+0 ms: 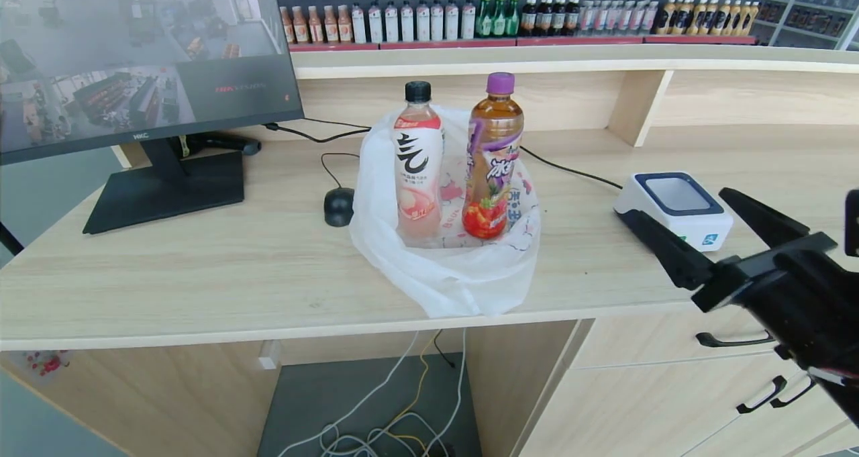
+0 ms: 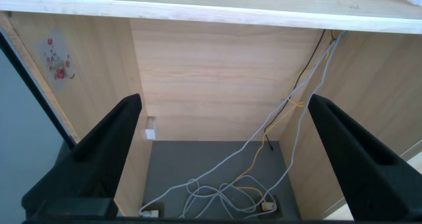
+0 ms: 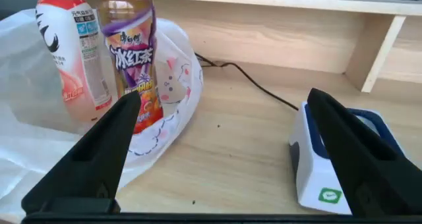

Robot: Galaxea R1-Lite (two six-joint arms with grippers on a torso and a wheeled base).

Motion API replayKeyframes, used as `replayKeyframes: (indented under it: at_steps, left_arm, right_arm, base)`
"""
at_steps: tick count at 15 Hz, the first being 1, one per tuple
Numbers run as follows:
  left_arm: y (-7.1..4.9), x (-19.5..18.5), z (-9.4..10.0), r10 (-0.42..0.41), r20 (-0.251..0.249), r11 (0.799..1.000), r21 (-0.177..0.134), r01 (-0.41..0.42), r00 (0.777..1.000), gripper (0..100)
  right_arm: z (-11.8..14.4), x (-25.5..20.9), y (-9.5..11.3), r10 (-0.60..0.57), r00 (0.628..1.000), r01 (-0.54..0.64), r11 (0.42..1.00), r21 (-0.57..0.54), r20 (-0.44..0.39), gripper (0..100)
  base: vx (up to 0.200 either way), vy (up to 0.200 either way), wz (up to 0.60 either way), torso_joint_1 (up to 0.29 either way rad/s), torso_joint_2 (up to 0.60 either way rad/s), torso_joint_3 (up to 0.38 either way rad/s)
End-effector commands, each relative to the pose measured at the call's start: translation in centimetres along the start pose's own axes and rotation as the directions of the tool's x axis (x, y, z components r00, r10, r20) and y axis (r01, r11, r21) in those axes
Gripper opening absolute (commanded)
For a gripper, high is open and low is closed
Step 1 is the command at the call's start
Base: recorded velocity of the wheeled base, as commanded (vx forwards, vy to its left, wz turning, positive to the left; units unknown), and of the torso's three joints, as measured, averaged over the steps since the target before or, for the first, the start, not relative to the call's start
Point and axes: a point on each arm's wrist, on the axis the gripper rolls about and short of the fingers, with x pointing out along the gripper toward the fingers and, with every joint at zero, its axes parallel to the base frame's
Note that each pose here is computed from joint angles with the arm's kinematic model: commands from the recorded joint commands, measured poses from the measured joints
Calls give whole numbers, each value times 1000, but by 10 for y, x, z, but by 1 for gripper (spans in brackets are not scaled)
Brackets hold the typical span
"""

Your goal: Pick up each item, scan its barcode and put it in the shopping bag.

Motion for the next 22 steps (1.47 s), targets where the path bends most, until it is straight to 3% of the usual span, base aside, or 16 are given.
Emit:
replayKeyframes:
  at_steps: [1, 3, 5, 8, 10, 13, 14, 15, 16, 17, 18, 19, 20, 22]
  left_arm:
    - [0, 0, 0, 0, 0, 1000, 0, 0, 1000, 100]
    - [0, 0, 0, 0, 0, 1000, 0, 0, 1000, 100]
    - [0, 0, 0, 0, 0, 1000, -2, 0, 1000, 100]
    - [0, 0, 0, 0, 0, 1000, -3, 0, 1000, 100]
    - [0, 0, 0, 0, 0, 1000, -2, 0, 1000, 100]
    - [0, 0, 0, 0, 0, 1000, -3, 0, 1000, 100]
    - [0, 0, 0, 0, 0, 1000, -3, 0, 1000, 100]
    - [0, 0, 0, 0, 0, 1000, -3, 0, 1000, 100]
    - [0, 0, 0, 0, 0, 1000, -3, 0, 1000, 100]
    - [0, 0, 0, 2, 0, 1000, -3, -2, 1000, 100]
    - [0, 0, 0, 0, 0, 1000, -3, 0, 1000, 100]
    - [0, 0, 0, 0, 0, 1000, -2, 0, 1000, 100]
    - [0, 0, 0, 0, 0, 1000, -3, 0, 1000, 100]
    - [0, 0, 0, 0, 0, 1000, -3, 0, 1000, 100]
  right_arm:
    - [8, -58, -9, -15, 1000, 15, 1000, -4, 14, 100]
    - [27, -81, -16, -64, 991, 60, 998, 31, 115, 100]
    - [25, -105, -17, -42, 999, 41, 999, 31, 29, 100]
    - [-9, -191, -20, 34, 967, -33, 999, 9, -251, 100]
    - [-21, -232, -22, 84, 952, -89, 996, -3, -295, 100]
    - [-31, -239, -21, 88, 943, -97, 995, -11, -321, 100]
    - [-32, -239, -20, 150, 940, -146, 989, 36, -306, 100]
    - [-32, -239, -19, 136, 941, -114, 990, 88, -310, 100]
    - [-32, -237, -18, 54, 941, -6, 990, 144, -334, 100]
    - [-31, -235, -16, 7, 931, 47, 989, 138, -365, 100]
    - [-32, -229, -15, -54, 899, 102, 991, 89, -435, 100]
    - [-32, -227, -15, -97, 885, 131, 990, 43, -455, 100]
    - [-32, -224, -13, -232, 844, 234, 971, -58, -484, 100]
    - [-32, -226, -10, -324, 827, 338, 940, -54, -459, 100]
  base:
    - [0, 0, 0, 0, 0, 0]
    - [0, 0, 0, 0, 0, 0]
    - [0, 0, 0, 0, 0, 0]
    - [0, 0, 0, 0, 0, 0]
    - [0, 0, 0, 0, 0, 0]
    - [0, 0, 0, 0, 0, 0]
    - [0, 0, 0, 0, 0, 0]
    - [0, 0, 0, 0, 0, 0]
    - [0, 0, 0, 0, 0, 0]
    - [0, 0, 0, 0, 0, 0]
    - [0, 0, 0, 0, 0, 0]
    - [0, 0, 0, 0, 0, 0]
    - [0, 0, 0, 0, 0, 0]
    - [0, 0, 0, 0, 0, 0]
